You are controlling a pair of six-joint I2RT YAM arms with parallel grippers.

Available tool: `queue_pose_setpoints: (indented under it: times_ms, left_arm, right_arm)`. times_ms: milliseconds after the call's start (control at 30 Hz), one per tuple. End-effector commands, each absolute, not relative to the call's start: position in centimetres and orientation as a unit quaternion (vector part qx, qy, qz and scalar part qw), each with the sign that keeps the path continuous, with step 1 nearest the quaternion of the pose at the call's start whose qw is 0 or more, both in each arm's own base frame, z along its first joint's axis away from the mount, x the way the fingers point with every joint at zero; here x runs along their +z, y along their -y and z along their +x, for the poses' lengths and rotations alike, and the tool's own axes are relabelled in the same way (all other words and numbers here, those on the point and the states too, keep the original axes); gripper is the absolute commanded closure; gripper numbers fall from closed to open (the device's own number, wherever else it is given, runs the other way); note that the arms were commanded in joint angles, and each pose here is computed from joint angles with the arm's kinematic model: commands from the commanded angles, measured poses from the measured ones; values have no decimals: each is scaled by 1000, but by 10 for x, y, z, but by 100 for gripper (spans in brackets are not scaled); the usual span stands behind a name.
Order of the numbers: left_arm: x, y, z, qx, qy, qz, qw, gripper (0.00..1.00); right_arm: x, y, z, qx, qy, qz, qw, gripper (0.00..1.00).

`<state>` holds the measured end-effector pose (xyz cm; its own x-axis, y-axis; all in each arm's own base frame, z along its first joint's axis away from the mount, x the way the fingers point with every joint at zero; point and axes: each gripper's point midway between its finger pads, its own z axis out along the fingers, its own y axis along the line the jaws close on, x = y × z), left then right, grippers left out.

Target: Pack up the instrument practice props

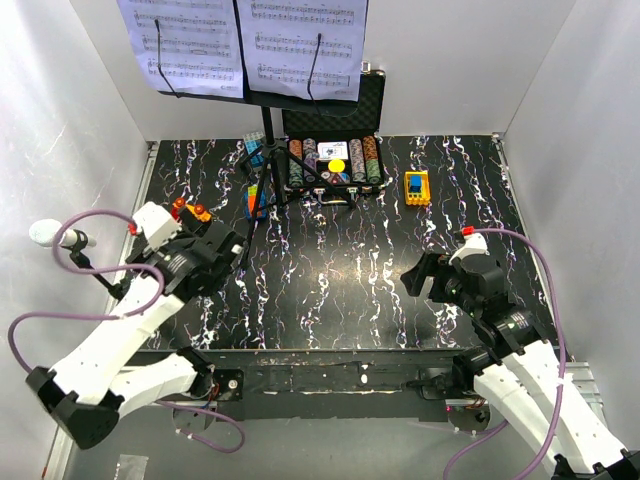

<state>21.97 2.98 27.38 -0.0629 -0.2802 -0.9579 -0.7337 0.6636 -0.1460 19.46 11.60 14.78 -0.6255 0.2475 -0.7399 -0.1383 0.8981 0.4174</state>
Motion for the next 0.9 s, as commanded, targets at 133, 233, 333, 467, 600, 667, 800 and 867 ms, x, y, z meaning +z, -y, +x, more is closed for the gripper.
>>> queue_pose_setpoints:
  times_ms: [133,233,333,467,600,667,800,867]
  left_arm:
    - [270,-72,198,350,-725,-296,514,2]
    - [270,-72,202,335,-734,-302,507,2]
    - [273,-63,208,301,-750,-295,510,2]
    - [281,-57,205,256,-762,-300,513,2]
    - [292,-70,189,258,-746,-311,528,2]
    - [295,-78,184,280,-735,-310,535,2]
    - [298,-84,192,335,-723,-308,520,7]
    - [293,-90,196,370,-717,-315,500,10]
  right_arm:
    - [165,-120,202,238,-856,28,459,2]
    - [163,-120,202,239,-855,28,460,2]
    - [165,-121,201,244,-851,26,463,2]
    - [166,-123,201,247,-853,24,459,2]
    - [167,-124,201,249,-852,25,460,2]
    - [166,-125,202,253,-851,27,459,2]
    - [163,-128,204,259,-852,34,454,2]
    - [162,-130,204,261,-853,33,450,2]
